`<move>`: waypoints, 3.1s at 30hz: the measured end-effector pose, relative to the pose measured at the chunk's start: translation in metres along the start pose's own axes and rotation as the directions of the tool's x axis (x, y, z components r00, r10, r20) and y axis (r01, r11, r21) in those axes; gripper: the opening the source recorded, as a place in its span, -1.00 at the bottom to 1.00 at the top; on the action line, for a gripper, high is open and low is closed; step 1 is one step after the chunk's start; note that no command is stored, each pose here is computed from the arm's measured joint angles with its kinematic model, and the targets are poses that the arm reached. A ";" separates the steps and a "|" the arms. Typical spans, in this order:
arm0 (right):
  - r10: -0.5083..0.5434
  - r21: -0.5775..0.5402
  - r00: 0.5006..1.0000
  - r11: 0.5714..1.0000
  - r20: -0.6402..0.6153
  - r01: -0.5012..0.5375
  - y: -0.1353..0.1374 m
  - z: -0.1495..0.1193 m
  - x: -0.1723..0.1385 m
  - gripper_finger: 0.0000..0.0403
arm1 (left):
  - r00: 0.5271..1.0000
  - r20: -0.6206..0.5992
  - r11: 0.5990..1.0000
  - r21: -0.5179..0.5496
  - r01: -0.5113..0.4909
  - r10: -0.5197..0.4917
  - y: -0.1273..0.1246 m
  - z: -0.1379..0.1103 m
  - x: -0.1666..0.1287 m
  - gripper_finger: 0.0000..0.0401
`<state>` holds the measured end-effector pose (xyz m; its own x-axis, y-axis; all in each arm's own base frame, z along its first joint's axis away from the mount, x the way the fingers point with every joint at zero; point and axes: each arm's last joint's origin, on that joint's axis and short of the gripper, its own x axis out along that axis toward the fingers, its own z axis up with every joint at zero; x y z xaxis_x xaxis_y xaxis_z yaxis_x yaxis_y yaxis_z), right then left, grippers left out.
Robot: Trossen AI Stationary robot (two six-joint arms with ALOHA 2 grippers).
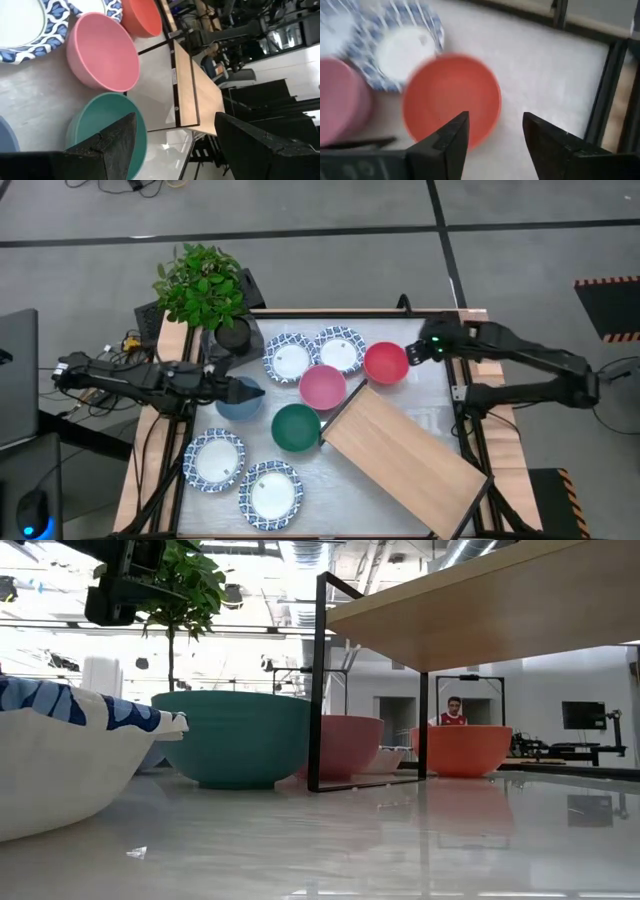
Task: Place and stack bowls onto a shelf
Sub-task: Put the orange bowl on the shelf
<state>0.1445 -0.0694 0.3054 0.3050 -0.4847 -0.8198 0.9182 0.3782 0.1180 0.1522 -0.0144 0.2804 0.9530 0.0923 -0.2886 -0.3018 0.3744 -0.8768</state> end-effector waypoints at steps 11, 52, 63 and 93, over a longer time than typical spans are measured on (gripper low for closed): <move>-0.143 -0.087 0.951 0.989 -0.274 0.123 0.019 0.002 0.061 0.35 | 1.000 0.024 0.999 0.036 -0.010 0.009 0.000 0.001 0.000 0.27; -0.103 0.119 0.943 0.982 -0.317 0.147 -0.024 0.041 0.069 -0.87 | 0.994 0.075 0.993 0.075 -0.090 0.084 0.006 0.001 0.000 0.27; 0.246 -0.055 0.871 0.953 -0.426 -0.297 -0.028 0.009 -0.045 -0.87 | 0.992 0.076 0.991 0.078 -0.111 0.105 0.008 0.000 0.000 0.27; 0.060 -0.396 0.695 0.785 -0.717 -0.476 0.057 -0.120 -0.124 -0.85 | 0.989 0.099 0.993 0.029 -0.114 0.110 0.008 0.001 0.000 0.27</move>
<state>0.1284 0.1068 0.3469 0.0858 0.2513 -0.9641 0.4758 0.8399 0.2613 0.1496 -0.0103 0.2738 0.9118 0.2241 -0.3440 -0.4073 0.3878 -0.8269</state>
